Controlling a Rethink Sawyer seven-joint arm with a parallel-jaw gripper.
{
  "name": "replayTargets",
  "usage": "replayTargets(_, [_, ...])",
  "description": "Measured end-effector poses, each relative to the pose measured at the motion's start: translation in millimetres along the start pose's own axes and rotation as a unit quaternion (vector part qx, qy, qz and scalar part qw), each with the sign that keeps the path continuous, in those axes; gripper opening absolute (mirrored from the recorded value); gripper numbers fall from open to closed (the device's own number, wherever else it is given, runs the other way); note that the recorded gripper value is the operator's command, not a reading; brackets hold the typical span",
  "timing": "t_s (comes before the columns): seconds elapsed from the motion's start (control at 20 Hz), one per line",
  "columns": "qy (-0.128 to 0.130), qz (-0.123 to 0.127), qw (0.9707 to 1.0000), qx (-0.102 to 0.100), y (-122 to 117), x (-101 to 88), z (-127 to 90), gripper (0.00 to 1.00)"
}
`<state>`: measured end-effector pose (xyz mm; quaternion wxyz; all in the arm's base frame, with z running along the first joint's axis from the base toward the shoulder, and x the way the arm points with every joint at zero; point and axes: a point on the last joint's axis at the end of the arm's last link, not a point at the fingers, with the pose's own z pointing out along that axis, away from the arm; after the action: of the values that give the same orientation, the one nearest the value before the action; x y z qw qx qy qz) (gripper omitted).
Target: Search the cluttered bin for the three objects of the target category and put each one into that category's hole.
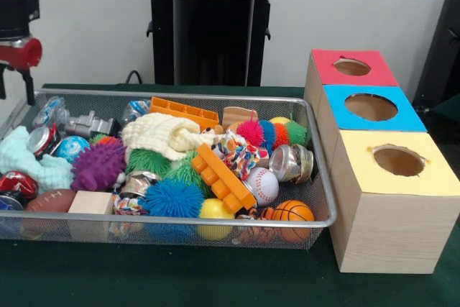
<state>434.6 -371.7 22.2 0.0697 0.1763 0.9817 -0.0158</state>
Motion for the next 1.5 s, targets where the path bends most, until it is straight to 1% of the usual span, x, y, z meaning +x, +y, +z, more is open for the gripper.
replayTargets(0.05, [0.001, 0.023, 0.9997, 0.004, -25.7, 11.4, -1.8, 1.0])
replayTargets(0.1, [0.001, 0.03, 0.9995, 0.006, -34.8, 16.0, -2.5, 1.0])
replayTargets(0.15, [0.001, 0.033, 0.9994, 0.007, -38.9, 18.2, -2.8, 1.0])
replayTargets(0.2, [0.002, 0.041, 0.9991, 0.011, -52.8, 26.7, -4.3, 1.0])
replayTargets(0.25, [0.002, 0.042, 0.999, 0.013, -56.8, 29.9, -4.8, 1.0])
replayTargets(0.3, [0.004, 0.041, 0.999, 0.018, -64.4, 38.7, -6.7, 1.0])
replayTargets(0.45, [0.004, 0.032, 0.9992, 0.024, -66.8, 47.3, -8.4, 1.0])
replayTargets(0.5, [0.001, 0.018, 0.9994, 0.028, -63.5, 54.2, -8.9, 1.0])
replayTargets(0.7, [-0.004, -0.005, 0.9996, 0.029, -51.1, 62.9, -7.8, 1.0])
replayTargets(0.75, [-0.007, -0.018, 0.9995, 0.027, -40.6, 67.0, -7.7, 1.0])
replayTargets(0.9, [-0.007, -0.03, 0.9993, 0.023, -28.0, 70.4, -9.1, 1.0])
replayTargets(0.95, [-0.004, -0.041, 0.9989, 0.02, -14.4, 73.2, -11.1, 1.0])
replayTargets(1.1, [0.001, -0.054, 0.9984, 0.017, -0.1, 76.4, -12.9, 1.0])
replayTargets(1.35, [0.006, -0.073, 0.9972, 0.013, 19.8, 76.5, -15.9, 1.0])
replayTargets(1.5, [0.008, -0.077, 0.997, 0.011, 24.7, 78.5, -16.6, 1.0])
